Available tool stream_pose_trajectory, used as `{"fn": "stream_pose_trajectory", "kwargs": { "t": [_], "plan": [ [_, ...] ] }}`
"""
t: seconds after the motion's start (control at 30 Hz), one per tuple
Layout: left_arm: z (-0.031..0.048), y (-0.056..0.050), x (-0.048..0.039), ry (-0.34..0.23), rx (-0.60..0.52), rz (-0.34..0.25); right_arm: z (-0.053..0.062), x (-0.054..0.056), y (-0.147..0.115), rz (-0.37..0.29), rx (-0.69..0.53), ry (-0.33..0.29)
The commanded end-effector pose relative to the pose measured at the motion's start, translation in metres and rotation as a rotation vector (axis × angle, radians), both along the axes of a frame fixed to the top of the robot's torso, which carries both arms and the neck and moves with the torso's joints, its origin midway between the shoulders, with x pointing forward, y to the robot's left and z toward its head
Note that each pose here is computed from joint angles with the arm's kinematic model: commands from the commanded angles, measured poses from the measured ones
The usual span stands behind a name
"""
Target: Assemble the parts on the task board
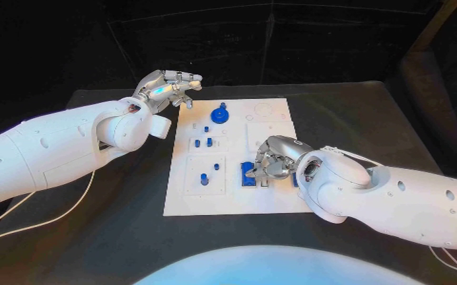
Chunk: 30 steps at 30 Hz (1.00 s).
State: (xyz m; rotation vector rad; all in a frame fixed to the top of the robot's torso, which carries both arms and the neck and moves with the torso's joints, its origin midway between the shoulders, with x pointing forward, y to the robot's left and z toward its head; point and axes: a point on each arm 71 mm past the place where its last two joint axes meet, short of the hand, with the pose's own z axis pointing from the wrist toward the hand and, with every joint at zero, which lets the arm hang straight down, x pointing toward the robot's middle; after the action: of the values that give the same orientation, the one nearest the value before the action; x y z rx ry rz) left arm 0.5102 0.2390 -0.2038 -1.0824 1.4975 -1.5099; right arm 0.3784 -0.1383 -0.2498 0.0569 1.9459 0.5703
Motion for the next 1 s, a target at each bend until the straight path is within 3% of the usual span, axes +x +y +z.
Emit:
{"fn": "stream_pose_trajectory", "kwargs": {
  "t": [0.03, 0.33, 0.73, 1.0],
  "plan": [
    [0.0009, -0.001, 0.0000, -0.003, -0.007, -0.012, 0.001, -0.001, 0.000, 0.026, 0.000, -0.012],
    [0.0005, 0.000, 0.0002, -0.001, -0.006, -0.011, 0.006, -0.007, -0.004, 0.078, 0.086, -0.008],
    [-0.0002, -0.001, 0.0001, 0.001, -0.006, -0.013, -0.002, -0.009, -0.011, 0.110, 0.018, 0.076],
    [-0.0004, -0.001, 0.0000, 0.001, -0.005, -0.013, -0.004, -0.006, -0.009, 0.107, -0.008, 0.080]
  ]
}}
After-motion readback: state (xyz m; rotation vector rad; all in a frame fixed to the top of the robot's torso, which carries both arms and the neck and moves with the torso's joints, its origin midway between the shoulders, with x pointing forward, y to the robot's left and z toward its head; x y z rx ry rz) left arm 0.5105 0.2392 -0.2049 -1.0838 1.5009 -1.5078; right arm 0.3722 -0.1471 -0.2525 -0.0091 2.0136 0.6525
